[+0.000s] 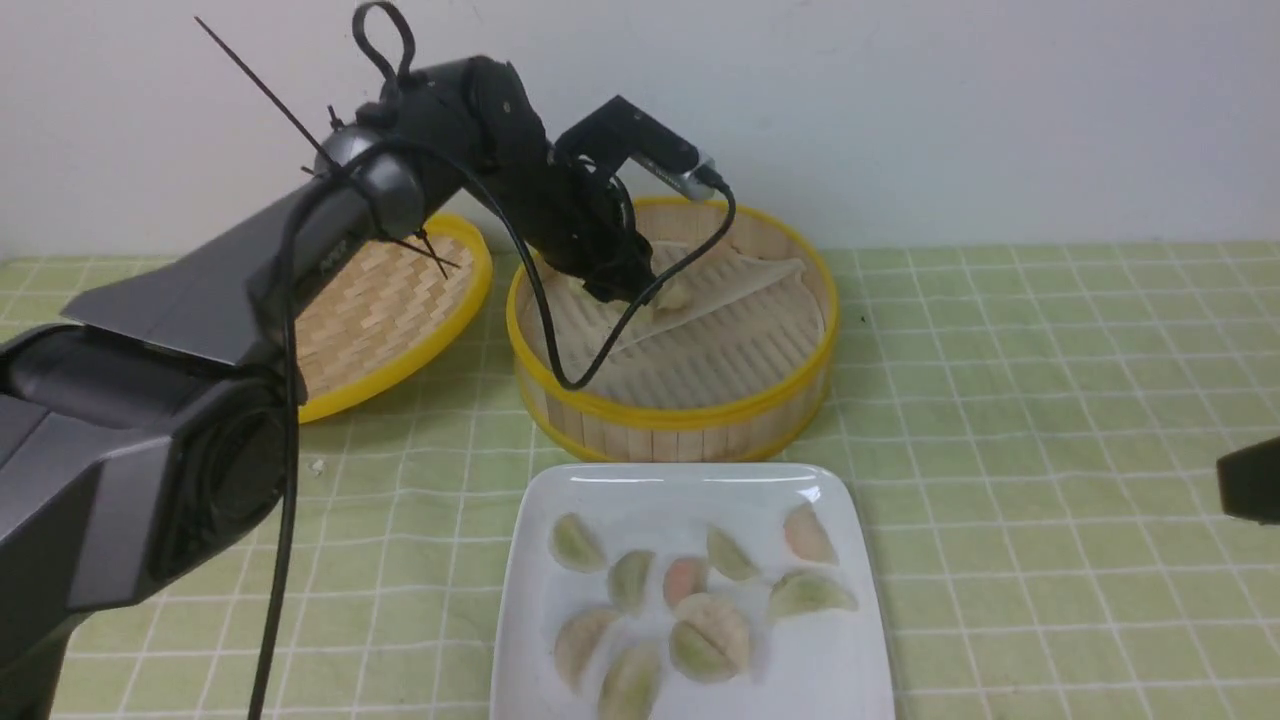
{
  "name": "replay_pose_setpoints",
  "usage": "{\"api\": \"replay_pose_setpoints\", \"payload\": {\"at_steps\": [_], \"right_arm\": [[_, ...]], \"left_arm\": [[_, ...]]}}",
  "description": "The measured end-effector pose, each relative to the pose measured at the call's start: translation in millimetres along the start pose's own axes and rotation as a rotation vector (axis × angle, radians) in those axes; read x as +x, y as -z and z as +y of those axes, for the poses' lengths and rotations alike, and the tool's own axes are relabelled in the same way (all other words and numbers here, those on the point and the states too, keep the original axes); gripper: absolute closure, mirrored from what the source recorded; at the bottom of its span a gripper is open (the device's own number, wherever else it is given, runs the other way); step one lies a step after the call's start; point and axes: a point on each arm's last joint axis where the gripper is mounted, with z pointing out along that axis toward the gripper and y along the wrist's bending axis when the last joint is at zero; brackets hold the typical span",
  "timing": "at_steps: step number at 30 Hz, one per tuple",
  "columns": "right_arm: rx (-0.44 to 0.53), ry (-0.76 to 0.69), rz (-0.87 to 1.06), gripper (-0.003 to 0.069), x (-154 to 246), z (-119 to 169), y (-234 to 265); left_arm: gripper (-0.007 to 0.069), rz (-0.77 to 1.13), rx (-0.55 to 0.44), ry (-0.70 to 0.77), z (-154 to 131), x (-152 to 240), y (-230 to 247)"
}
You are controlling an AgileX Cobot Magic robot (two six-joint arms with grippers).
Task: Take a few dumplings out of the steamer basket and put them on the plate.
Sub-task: Use the left arm to grab a dumpling from the steamer
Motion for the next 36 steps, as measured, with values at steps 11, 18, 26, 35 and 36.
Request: {"api": "replay_pose_setpoints", "payload": {"at_steps": [11, 18, 26, 35, 36], "right_arm": [[0.001, 0.0, 0.001, 0.0673, 0.1, -0.1, 0.0], [0.001, 0.001, 0.0, 0.0673, 0.2, 0.0, 0.2], [0.001, 0.001, 0.0, 0.0673, 0.2, 0.0, 0.2], [0.001, 0.001, 0.002, 0.0673, 0.3, 0.0, 0.2], [0.001, 0.001, 0.002, 0.0673, 0.4, 0.0, 0.2]], "left_arm": [[0.0155, 0.014, -0.032, 0.001, 5.0, 11.5, -21.8], [0.0552, 0.17, -0.067, 0.034, 2.8, 16.9, -15.4], [0.0631, 0.184, -0.141, 0.014, -0.3, -14.9, 38.7], [0.0605, 0.024, -0.121, -0.003, -1.7, -32.0, 40.4], [0.0583, 0.022, -0.12, -0.002, -1.1, -30.6, 35.3]]}}
